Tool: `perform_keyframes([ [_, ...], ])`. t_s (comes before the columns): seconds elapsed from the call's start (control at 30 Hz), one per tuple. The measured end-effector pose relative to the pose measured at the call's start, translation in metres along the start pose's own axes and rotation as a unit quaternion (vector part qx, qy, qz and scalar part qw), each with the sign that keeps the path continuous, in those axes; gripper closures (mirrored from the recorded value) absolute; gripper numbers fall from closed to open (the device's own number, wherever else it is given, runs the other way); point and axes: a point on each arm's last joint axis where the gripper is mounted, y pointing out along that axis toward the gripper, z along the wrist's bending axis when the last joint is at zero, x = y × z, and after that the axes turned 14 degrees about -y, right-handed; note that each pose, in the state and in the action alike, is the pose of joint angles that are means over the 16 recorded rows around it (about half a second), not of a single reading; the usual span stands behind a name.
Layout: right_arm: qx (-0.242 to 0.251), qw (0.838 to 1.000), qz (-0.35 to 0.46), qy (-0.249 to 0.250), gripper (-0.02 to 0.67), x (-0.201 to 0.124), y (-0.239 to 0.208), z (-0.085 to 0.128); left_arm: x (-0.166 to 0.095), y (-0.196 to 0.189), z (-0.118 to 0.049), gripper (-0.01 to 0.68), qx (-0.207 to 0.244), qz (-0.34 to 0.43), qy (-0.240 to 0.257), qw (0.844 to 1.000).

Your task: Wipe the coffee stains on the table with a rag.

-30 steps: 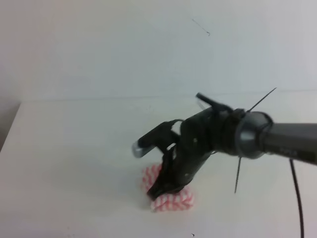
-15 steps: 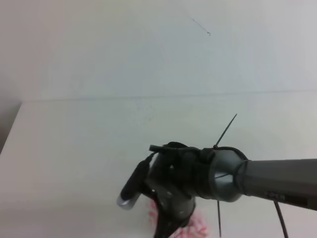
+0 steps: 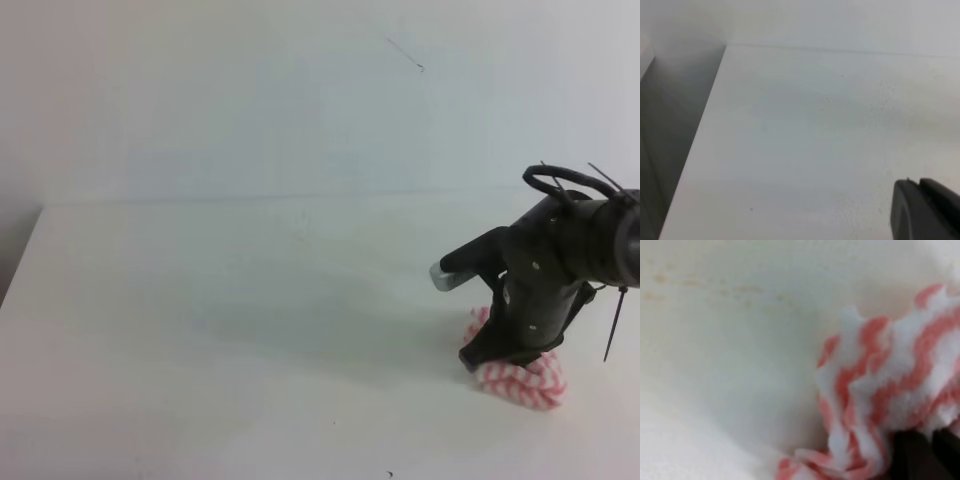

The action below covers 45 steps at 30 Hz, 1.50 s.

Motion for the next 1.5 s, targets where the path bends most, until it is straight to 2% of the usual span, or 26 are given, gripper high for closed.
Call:
perform_keyframes([
  [0.1, 0.032, 0.999, -0.02, 0.029, 0.626, 0.001, 0.002, -0.004, 0.0, 0.0, 0.0, 0.673, 0.0, 0.0, 0.0, 1.0],
  [0.2, 0.062, 0.996, -0.047, 0.039, 0.626, 0.007, 0.002, 0.004, 0.0, 0.0, 0.0, 0.673, 0.0, 0.0, 0.0, 1.0],
  [0.47, 0.113, 0.987, -0.111, 0.018, 0.627, 0.034, -0.009, 0.042, 0.0, 0.0, 0.0, 0.672, 0.0, 0.0, 0.0, 1.0],
  [0.63, 0.106, 0.984, -0.145, -0.006, 0.627, 0.047, -0.033, 0.051, 0.0, 0.0, 0.0, 0.672, 0.0, 0.0, 0.0, 1.0],
  [0.87, 0.049, 0.983, -0.176, -0.012, 0.627, 0.049, -0.079, 0.024, 0.0, 0.0, 0.0, 0.673, 0.0, 0.0, 0.0, 1.0],
  [1.1, 0.005, 0.984, -0.172, 0.042, 0.628, 0.035, -0.1, -0.021, 0.0, 0.0, 0.0, 0.673, 0.0, 0.0, 0.0, 1.0],
  [1.3, 0.021, 0.987, -0.124, 0.101, 0.611, 0.022, -0.079, -0.043, 0.0, 0.0, 0.0, 0.673, 0.0, 0.0, 0.0, 1.0],
  [1.5, 0.056, 0.986, -0.084, 0.132, 0.517, 0.017, -0.055, -0.049, 0.0, 0.0, 0.0, 0.672, 0.0, 0.0, 0.0, 1.0],
])
